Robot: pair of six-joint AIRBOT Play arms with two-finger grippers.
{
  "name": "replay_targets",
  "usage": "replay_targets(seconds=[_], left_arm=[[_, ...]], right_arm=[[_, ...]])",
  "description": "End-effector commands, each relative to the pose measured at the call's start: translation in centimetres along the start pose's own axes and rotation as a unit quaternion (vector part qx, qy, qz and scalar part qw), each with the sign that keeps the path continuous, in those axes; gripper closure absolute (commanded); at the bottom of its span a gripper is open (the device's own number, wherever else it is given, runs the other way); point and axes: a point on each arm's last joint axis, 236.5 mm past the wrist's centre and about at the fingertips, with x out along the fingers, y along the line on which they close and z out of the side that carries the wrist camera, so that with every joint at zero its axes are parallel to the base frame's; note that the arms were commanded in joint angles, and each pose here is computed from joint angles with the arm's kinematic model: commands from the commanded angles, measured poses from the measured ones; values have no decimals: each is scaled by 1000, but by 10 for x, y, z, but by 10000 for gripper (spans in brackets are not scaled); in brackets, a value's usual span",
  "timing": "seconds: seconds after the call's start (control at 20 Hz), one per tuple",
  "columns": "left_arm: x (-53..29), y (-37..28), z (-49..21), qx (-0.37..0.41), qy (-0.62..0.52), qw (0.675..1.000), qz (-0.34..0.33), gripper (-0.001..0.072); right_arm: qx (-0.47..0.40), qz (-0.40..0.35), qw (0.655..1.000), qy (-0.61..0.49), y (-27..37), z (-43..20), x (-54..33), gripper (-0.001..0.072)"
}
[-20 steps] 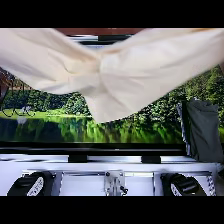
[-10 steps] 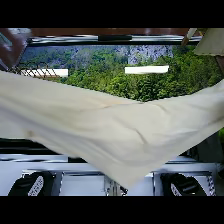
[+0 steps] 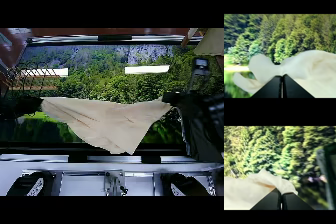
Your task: Fold the shirts.
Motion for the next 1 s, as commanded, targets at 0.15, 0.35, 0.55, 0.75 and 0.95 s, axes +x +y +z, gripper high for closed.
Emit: replay_targets(seconds=[0.15,0.35,0.55,0.75,0.95], left_arm=[[22,-14,-25,-6,22,999,-31,677],[22,-15,-26,-7,23,999,-32,677],[22,-15,-26,-2,23,999,-32,677],[22,-15,-26,-3,23,999,-32,677],[22,-15,-26,-3,23,999,-32,677]], right_arm=[[22,84,991,97,55,-35,59,392],[-4,175,963,207,36,-68,2,94],[52,160,925,342,-3,-169,-13,82],[203,276,853,394,73,-255,-4,83],[227,255,857,387,86,-285,13,83]])
